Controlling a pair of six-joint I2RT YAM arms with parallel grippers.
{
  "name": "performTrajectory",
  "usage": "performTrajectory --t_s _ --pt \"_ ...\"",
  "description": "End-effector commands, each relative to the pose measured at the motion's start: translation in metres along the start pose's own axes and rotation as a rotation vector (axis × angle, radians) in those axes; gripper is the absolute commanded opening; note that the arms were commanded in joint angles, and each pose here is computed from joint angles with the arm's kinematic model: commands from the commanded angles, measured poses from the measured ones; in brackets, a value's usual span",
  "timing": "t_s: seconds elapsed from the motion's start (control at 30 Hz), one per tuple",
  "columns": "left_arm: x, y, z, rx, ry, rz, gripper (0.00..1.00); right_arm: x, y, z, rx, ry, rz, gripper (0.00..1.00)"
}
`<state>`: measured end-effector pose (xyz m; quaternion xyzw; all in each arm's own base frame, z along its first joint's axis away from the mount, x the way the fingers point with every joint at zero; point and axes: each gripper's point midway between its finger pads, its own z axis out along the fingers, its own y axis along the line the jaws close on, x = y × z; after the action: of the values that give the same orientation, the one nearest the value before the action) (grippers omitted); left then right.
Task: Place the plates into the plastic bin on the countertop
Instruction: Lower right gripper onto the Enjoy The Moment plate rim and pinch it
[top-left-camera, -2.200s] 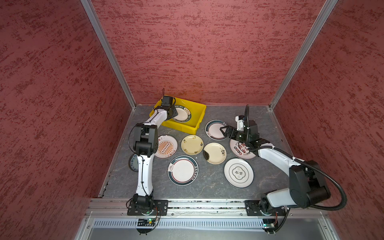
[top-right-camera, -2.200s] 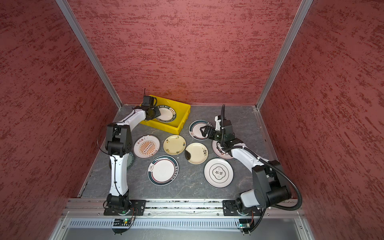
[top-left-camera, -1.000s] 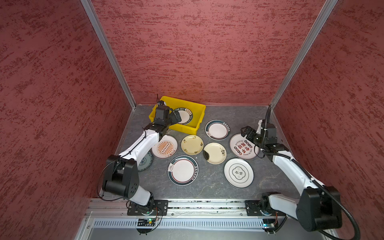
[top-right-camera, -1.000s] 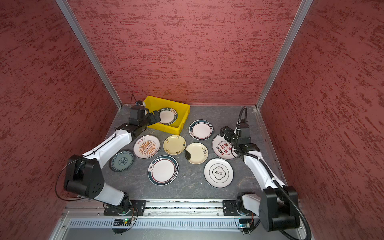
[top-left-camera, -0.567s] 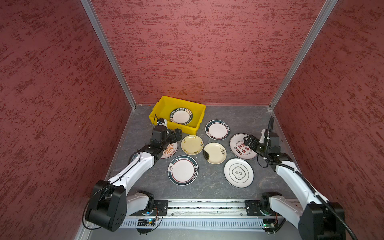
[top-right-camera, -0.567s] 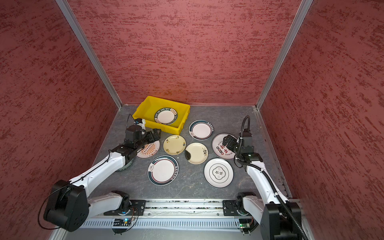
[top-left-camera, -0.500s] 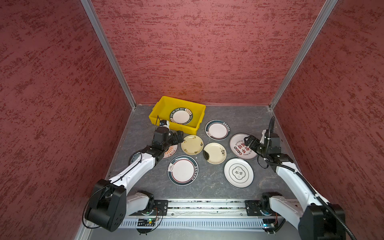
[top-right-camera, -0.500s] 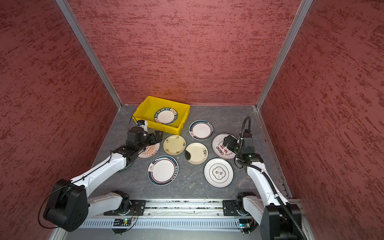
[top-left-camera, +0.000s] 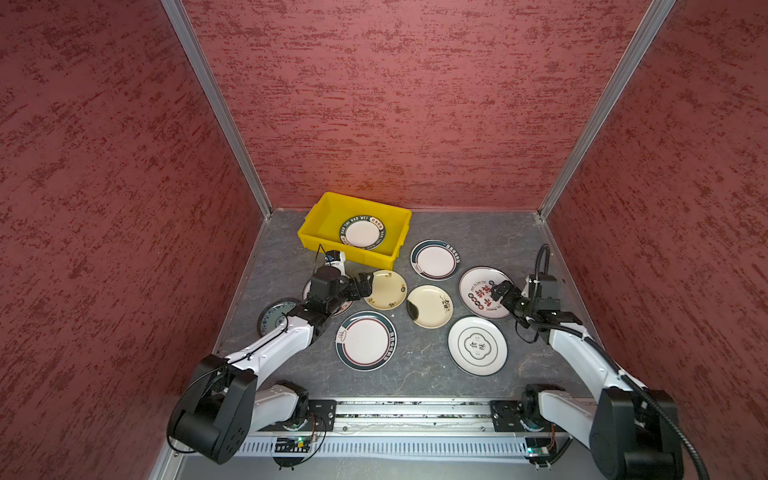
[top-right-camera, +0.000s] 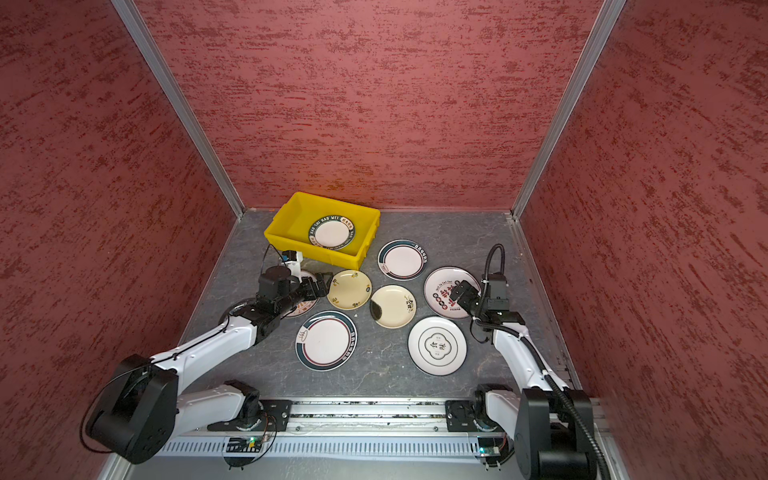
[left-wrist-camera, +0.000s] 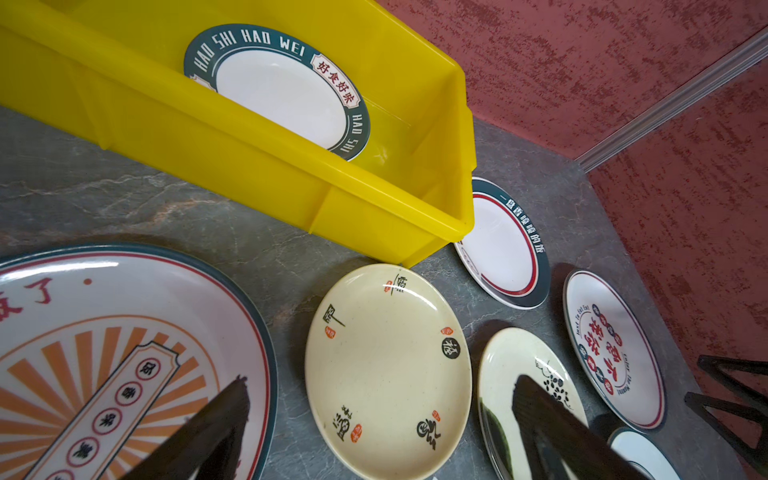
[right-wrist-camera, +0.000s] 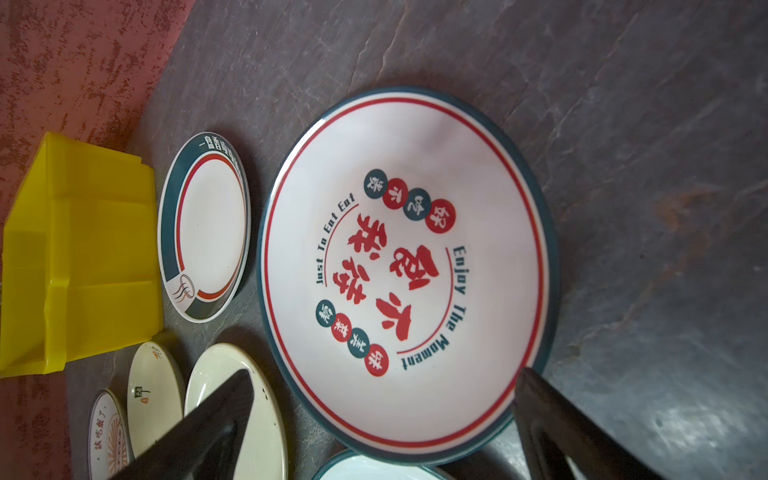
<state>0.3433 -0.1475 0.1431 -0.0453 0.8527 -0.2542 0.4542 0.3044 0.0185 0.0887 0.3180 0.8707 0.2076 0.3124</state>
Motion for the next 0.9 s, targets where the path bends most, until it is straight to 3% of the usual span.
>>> performTrajectory --t_s 0.0,0.23,0.47,0.87 --pt "-0.011 -0.016 -0.007 0.079 -0.045 -0.013 0.99 -0.002 0.003 -0.002 -0.04 -0.004 0.035 0.99" --pt "-0.013 -0.019 -0.015 0.111 -0.095 -0.008 0.99 0.004 -0.02 -0.005 0.017 -0.011 0.11 0.99" --pt "-0.012 -0.023 -0.014 0.142 -0.104 0.0 0.99 0.011 -0.03 0.002 -0.019 -0.028 0.166 0.98" --pt "-0.008 -0.03 -0.011 0.189 -0.09 0.005 0.99 0.019 -0.046 0.018 -0.021 -0.046 0.236 0.8"
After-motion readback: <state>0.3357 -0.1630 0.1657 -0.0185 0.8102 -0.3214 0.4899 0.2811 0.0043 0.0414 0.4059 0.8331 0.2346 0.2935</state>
